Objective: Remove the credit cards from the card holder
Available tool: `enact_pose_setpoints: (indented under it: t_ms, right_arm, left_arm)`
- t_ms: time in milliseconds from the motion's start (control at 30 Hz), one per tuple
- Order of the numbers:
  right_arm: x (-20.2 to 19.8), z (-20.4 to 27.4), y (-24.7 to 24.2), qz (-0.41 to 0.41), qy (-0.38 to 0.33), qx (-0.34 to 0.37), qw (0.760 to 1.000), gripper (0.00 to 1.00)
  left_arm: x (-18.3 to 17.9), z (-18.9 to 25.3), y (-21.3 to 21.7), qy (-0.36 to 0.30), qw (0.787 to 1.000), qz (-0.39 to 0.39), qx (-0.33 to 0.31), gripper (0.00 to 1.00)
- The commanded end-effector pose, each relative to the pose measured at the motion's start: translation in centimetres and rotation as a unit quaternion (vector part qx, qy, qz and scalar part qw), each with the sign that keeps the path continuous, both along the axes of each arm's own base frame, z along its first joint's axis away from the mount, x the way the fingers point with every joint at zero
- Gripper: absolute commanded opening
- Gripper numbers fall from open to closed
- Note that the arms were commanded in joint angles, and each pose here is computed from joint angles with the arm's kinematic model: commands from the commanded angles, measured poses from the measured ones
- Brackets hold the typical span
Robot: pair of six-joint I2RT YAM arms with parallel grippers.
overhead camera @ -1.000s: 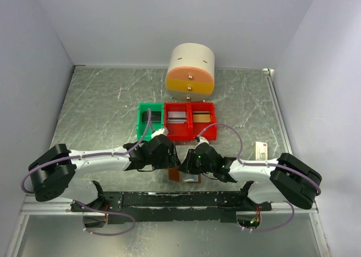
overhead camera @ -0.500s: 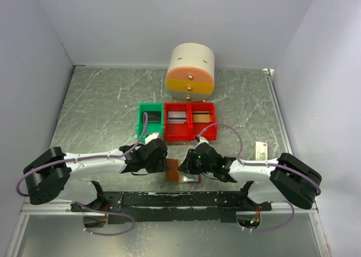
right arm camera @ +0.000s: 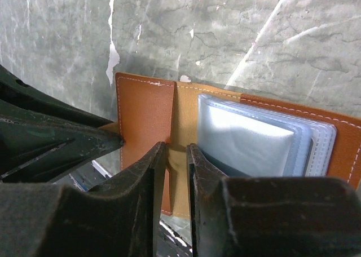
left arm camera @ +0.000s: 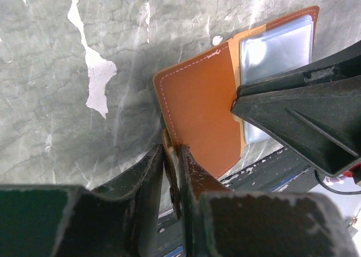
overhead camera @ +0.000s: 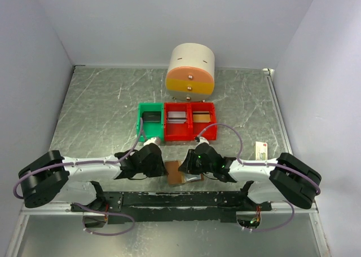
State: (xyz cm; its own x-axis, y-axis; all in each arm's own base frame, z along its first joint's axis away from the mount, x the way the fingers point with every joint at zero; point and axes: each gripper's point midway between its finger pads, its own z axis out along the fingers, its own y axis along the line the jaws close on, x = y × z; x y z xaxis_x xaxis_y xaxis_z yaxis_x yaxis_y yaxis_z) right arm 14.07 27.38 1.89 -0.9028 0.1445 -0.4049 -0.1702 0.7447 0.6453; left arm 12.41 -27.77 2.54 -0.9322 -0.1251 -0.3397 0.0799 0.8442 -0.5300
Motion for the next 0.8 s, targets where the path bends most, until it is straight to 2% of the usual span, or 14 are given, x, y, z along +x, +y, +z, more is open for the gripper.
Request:
enact_pose_setpoints:
  t_ms: [0, 200, 367, 500, 767]
  right_arm:
    - [-0.5, -1.0, -0.8, 0.002, 0.008, -0.022, 1.000, 0.23]
    - [0.7, 3.2, -0.2, 0.011, -0.045, -0.009, 0.999, 0.29]
    - [1.9, 5.6, -2.9, -0.020, -0.078, -0.069, 0.994, 0.39]
    - [1.6, 5.3, -5.0, -0.049, -0.067, -0.100, 0.992, 0.44]
    - [0.2, 2.8, -5.9, -0.066, -0.027, -0.097, 0.993, 0.50]
  left_arm:
    - [0.3, 2.8, -2.3, -0.013, 0.996, 0.000, -0.083, 0.23]
    - [0.8, 2.2, 0.0, -0.022, 0.999, 0.029, -0.031, 0.13]
    - [1.0, 2.5, 0.5, -0.038, 0.999, 0.022, -0.018, 0.10]
    - [1.0, 2.8, 0.0, -0.043, 0.999, 0.009, -0.024, 0.07]
    - [1.1, 2.9, -0.4, -0.047, 0.999, -0.005, -0.023, 0.07]
